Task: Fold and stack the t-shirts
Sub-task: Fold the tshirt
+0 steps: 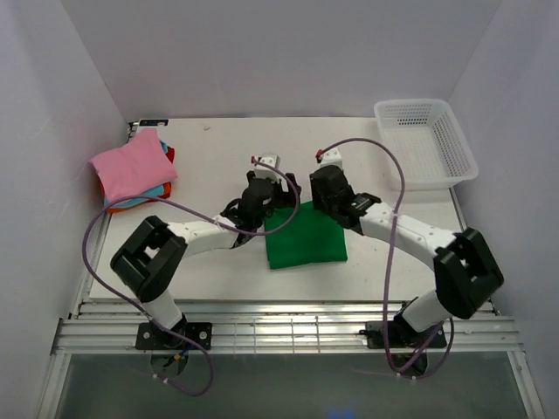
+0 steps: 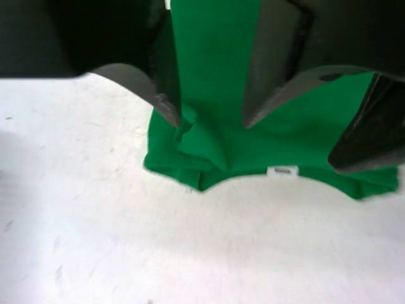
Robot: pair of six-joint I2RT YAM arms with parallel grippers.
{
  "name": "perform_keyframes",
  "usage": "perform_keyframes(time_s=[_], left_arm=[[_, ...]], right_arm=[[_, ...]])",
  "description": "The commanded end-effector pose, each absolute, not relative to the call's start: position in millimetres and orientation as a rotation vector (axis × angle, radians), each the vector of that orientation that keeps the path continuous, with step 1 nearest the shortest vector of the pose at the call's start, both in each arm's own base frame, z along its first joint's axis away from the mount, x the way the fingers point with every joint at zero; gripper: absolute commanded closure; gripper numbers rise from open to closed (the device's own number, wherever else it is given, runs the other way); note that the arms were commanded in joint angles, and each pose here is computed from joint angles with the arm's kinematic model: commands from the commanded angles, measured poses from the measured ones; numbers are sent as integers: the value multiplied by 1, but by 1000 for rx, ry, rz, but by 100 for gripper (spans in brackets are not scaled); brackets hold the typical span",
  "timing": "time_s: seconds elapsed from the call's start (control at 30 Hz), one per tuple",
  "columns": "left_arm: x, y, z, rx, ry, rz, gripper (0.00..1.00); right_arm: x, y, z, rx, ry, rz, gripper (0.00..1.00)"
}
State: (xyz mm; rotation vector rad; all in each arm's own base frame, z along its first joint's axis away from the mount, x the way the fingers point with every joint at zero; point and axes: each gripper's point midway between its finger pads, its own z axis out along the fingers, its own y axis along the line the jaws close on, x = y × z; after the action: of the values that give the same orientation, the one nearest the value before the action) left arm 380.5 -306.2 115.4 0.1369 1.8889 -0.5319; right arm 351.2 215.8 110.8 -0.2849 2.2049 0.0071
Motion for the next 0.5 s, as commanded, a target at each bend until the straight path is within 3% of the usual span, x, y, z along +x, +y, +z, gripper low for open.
perform_keyframes(time_s=[0.0, 0.17, 0.3, 0.47], left_arm=[[392, -269, 197, 16, 1784, -358, 2], [360, -237, 129, -26, 2070, -196, 2], [322, -231, 64, -8, 2277, -226, 2], [288, -240, 32, -24, 2410, -367, 2]], right_arm=[[351, 202, 188, -227, 2015, 43, 48], [324, 186, 213, -217, 1958, 116, 41], [308, 180, 208, -222, 1982, 147, 40], [296, 175, 202, -206, 1994, 174, 40]])
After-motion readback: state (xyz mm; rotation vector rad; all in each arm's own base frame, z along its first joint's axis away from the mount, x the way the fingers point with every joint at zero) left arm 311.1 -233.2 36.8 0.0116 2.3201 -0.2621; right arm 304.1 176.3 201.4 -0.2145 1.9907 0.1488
